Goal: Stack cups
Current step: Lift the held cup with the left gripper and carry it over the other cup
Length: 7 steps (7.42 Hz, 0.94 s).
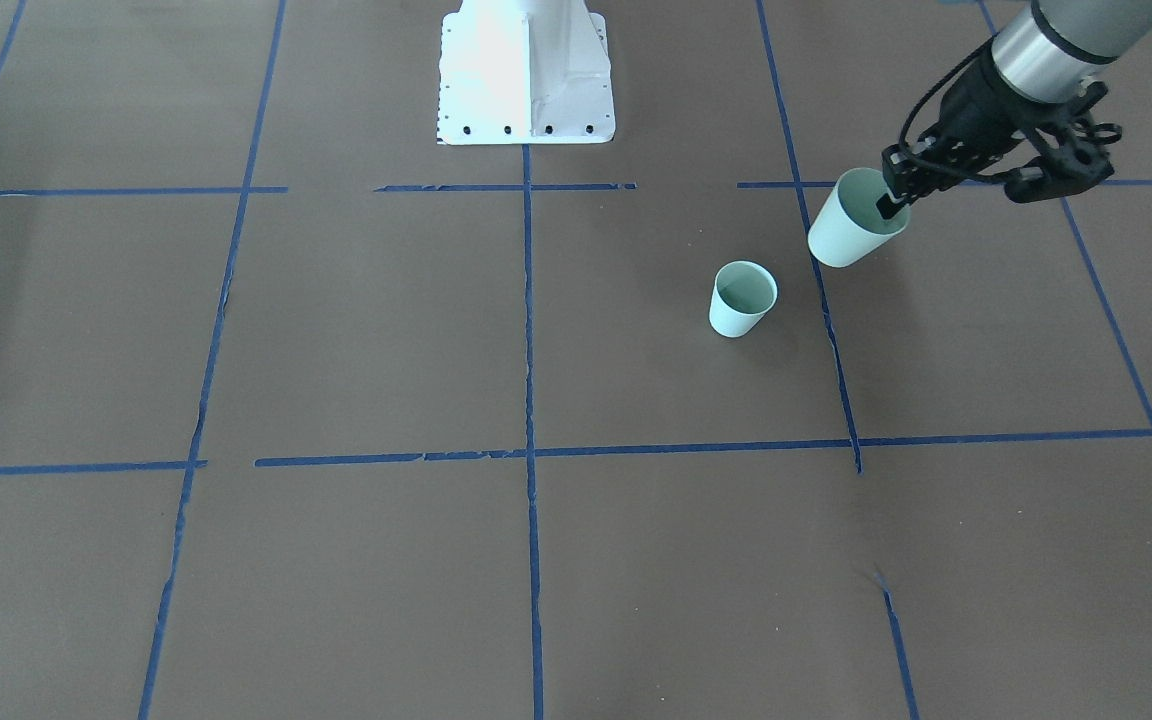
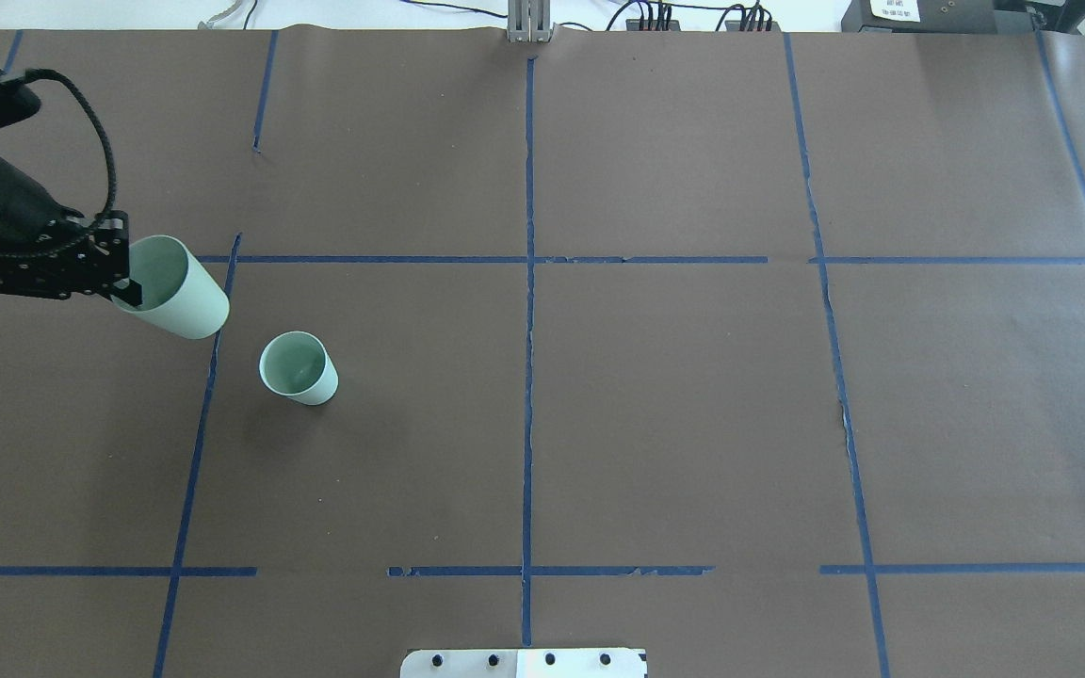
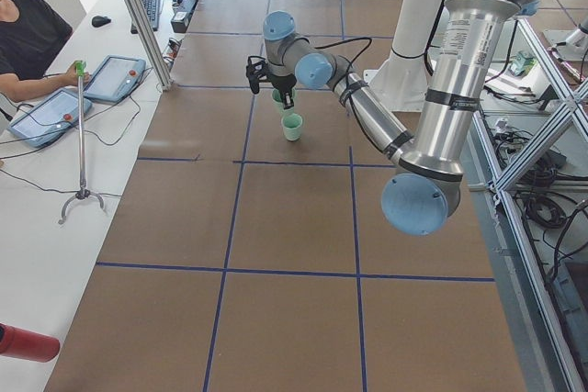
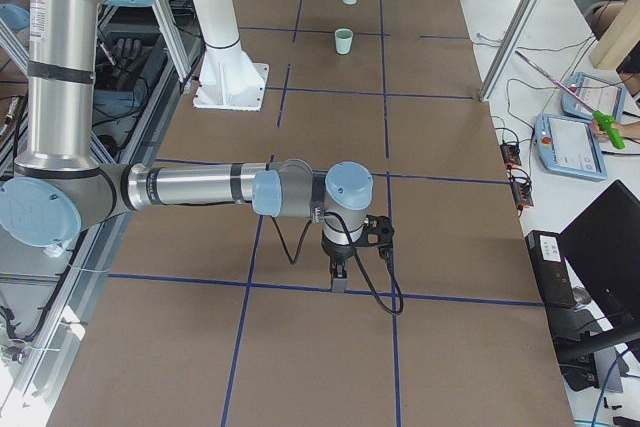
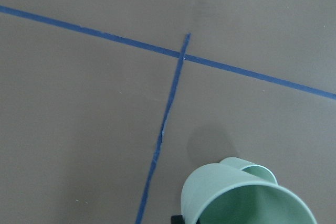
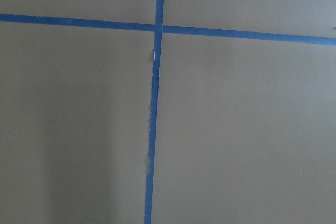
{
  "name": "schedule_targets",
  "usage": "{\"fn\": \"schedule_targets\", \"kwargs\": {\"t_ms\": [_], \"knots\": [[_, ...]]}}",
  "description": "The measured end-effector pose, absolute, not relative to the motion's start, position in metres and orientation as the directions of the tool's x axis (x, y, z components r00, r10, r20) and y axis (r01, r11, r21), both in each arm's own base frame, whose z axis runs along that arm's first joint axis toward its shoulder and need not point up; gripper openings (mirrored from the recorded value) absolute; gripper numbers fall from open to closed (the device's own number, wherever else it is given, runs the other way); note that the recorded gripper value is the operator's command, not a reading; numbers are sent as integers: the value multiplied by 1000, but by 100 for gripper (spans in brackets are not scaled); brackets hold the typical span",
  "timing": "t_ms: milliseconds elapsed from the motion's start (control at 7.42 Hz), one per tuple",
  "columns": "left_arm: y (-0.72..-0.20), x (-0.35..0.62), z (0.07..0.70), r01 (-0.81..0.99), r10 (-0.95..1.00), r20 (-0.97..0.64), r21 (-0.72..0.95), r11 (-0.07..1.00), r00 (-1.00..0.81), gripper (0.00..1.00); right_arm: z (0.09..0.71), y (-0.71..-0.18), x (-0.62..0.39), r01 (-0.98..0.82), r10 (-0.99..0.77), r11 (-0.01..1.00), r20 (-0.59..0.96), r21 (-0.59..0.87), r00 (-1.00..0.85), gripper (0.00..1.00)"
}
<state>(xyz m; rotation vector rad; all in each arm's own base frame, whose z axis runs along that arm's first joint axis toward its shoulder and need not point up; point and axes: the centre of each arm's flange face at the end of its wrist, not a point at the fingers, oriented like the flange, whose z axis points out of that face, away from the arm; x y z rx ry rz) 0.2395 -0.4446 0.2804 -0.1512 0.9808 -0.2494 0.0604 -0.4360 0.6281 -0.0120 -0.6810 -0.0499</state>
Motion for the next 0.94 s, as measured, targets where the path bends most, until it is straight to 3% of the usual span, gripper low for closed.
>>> {"fn": "schedule_targets", "kwargs": {"t_ms": [944], "knots": [[-450, 324, 285, 163, -287, -769, -236, 958, 572, 0, 628, -436, 60, 50, -42, 999, 630, 5, 776, 100]]}}
